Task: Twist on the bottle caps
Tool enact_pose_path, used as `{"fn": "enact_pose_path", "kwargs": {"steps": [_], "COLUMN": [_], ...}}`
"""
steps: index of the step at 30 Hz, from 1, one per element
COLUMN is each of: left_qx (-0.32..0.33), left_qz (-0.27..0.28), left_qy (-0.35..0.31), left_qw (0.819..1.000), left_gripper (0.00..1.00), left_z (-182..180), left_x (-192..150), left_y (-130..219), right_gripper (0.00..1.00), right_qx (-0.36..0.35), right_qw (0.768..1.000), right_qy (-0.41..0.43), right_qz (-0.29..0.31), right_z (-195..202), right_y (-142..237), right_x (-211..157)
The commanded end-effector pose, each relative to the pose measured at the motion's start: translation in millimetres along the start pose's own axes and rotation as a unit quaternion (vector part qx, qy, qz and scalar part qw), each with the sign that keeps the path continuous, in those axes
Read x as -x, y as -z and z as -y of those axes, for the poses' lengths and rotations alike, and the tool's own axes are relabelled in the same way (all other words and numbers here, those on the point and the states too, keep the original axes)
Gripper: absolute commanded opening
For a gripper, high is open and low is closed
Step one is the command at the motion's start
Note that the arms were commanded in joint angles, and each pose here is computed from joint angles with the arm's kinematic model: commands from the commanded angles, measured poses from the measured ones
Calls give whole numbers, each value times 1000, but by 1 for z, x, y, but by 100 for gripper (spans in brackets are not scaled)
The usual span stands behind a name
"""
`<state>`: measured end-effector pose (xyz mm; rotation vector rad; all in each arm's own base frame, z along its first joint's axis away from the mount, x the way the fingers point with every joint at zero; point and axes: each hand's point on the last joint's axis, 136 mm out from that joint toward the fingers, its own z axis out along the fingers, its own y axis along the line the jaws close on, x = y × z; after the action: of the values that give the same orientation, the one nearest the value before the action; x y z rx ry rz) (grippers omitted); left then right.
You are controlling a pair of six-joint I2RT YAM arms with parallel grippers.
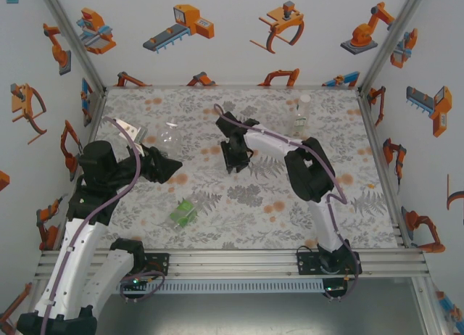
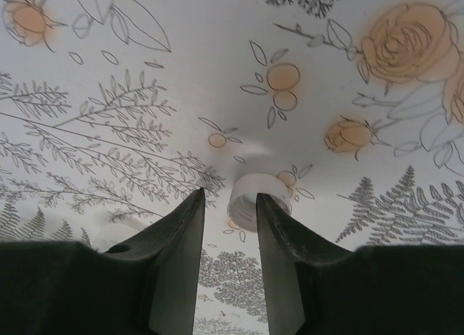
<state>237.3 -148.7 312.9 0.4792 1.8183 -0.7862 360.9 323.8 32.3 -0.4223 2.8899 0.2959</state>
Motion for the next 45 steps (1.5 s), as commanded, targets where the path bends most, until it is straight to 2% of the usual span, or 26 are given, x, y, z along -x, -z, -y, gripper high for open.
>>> {"fn": "enact_pose_path", "kwargs": {"steps": [1, 8, 15, 37, 45], "left_qx": [-7, -9, -10, -11, -11], "left_qz": [19, 23, 23, 20, 20], "left_qy": [-5, -2, -1, 3, 3], "left_qw": [1000, 1000, 1000, 1000, 1000], "left_gripper": [0, 0, 0, 0, 0], "left_z": [7, 6, 6, 5, 5], "left_x": [12, 12, 12, 10, 11], "left_y": [6, 5, 4, 2, 1], "right_gripper": [37, 39, 46, 47, 45], "right_qx": [-32, -19, -30, -44, -39], "right_qw": [999, 1000, 999, 999, 999], "right_qy": [-7, -7, -10, -10, -18], "right_qz": [-26, 7, 24, -13, -25], "right_z": [24, 17, 22, 31, 34], "right_y": [6, 34, 43, 6, -7], "right_x": [-22, -10, -6, -24, -32]}}
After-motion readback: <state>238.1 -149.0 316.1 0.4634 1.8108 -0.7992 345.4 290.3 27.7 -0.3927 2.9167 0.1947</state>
